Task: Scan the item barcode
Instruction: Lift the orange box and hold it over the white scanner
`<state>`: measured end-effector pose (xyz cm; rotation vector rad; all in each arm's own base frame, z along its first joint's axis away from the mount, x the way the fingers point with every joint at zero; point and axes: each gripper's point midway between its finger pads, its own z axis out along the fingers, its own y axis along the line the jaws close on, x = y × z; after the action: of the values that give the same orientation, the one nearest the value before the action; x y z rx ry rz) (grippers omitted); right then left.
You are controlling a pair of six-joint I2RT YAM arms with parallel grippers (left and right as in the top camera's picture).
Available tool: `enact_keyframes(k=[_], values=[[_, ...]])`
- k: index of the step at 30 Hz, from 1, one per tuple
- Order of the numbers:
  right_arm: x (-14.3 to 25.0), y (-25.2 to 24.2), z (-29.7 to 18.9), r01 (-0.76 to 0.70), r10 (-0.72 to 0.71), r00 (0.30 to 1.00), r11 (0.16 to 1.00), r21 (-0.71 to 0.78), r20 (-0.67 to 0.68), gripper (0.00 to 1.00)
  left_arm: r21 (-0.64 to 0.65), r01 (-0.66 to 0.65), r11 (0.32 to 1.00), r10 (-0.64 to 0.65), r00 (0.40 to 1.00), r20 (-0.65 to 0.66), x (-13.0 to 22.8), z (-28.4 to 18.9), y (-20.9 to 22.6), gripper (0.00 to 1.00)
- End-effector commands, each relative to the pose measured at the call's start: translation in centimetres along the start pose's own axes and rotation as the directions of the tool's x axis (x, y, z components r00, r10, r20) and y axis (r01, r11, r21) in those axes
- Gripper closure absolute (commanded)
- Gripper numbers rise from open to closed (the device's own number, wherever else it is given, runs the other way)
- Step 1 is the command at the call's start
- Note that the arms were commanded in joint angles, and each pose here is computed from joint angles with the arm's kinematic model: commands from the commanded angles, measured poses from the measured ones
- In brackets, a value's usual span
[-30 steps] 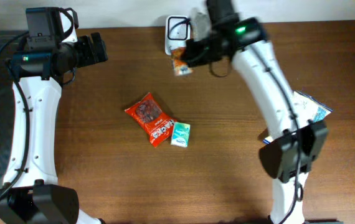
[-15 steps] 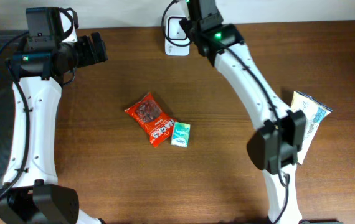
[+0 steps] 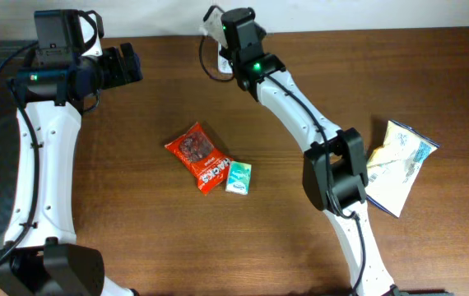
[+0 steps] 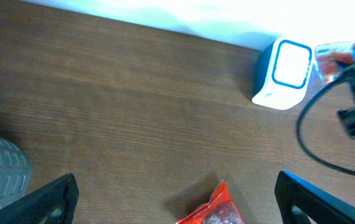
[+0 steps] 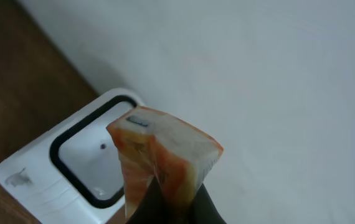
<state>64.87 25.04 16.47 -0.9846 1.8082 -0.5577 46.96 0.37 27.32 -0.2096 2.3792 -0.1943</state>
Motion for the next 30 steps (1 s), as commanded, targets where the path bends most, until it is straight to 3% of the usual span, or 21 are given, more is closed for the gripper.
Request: enact_keyframes(k=[1, 22, 30], values=[[0.2, 0.8, 0.8, 0.073, -0.073, 0.997, 0.997, 0.011, -0.004, 0.96, -0.003, -0.017, 1.0, 0.017, 1.0, -0.001, 0.0, 0.2, 0.0, 0.01], [0.2, 0.4, 1.1, 0.057, -0.057, 0.998, 0.998, 0.028, 0.005, 0.96, -0.003, -0.017, 1.0, 0.017, 1.0, -0.001, 0.0, 0.2, 0.0, 0.01], [-3.6, -6.1, -4.6, -0.301, 0.296, 0.951, 0.952, 0.059, 0.09, 0.96, -0.003, -0.017, 1.0, 0.017, 1.0, -0.001, 0.0, 0.2, 0.0, 0.01]])
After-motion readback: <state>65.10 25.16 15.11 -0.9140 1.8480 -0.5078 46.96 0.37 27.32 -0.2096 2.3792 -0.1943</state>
